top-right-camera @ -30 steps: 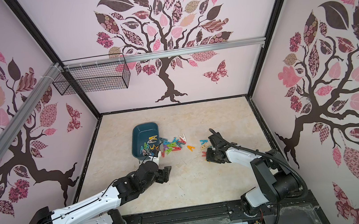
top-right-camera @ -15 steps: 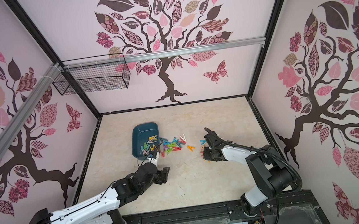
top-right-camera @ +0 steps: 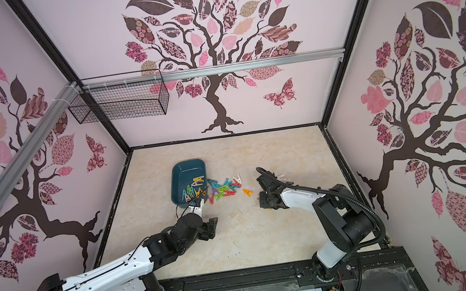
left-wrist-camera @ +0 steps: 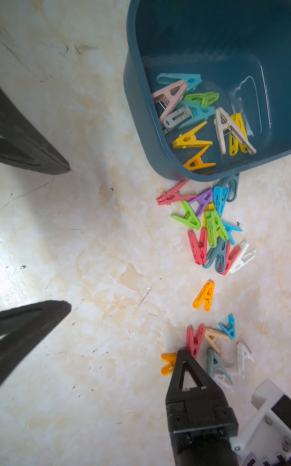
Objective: Put the clothespins into the storage box
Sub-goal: Pick up the clothespin from the center of the board.
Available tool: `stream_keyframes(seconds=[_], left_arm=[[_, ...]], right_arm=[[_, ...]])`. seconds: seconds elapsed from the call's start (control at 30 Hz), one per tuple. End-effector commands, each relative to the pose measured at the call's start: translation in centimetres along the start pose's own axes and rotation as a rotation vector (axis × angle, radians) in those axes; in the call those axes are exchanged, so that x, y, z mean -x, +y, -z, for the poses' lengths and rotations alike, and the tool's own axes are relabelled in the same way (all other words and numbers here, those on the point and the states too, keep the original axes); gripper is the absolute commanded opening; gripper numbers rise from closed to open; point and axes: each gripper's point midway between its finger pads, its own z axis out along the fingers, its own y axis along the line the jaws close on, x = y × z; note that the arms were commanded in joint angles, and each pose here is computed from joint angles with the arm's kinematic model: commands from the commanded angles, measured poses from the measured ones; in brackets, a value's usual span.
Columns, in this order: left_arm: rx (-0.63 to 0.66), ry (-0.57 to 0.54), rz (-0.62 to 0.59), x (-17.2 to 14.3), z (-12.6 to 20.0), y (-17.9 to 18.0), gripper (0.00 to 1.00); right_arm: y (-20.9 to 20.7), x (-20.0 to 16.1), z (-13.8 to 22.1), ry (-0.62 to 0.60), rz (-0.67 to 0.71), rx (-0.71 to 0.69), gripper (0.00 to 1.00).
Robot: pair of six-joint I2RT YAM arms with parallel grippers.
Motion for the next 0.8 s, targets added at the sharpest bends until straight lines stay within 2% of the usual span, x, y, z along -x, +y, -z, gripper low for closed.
stream_keyframes(seconds=[0.0, 0.23, 0.37, 0.43, 0.53, 0.67, 0.77], left_arm=[[0.034, 0.005, 0.005, -0.8, 0.1, 1.2, 0.83], [0.085, 0.007, 0.047, -0.4, 0.7, 3.1, 0.83], [0.14, -0.026, 0.116, 0.5, 2.0, 5.5, 0.83], [0.182, -0.04, 0.164, 0.6, 2.7, 7.1, 0.83], [0.253, -0.043, 0.305, 0.0, 3.6, 10.3, 0.83], [0.295, -0.055, 0.502, -1.0, 4.7, 13.6, 0.82], [0.314, -0.07, 0.557, -1.1, 5.4, 14.5, 0.81]], right_arm=[[-0.7, -2.3, -0.5, 0.094, 0.018, -0.029, 0.23], [0.5, -2.2, 1.6, 0.081, 0.044, 0.0, 0.19], [2.7, -2.3, 3.1, 0.068, 0.062, 0.049, 0.19], [4.7, -2.4, 3.6, 0.063, 0.064, 0.106, 0.18], [9.1, -1.4, 4.3, 0.034, 0.066, 0.22, 0.18], [16.9, 1.1, 5.9, -0.02, 0.121, 0.355, 0.17], [22.2, 2.8, 6.9, -0.054, 0.169, 0.437, 0.16]])
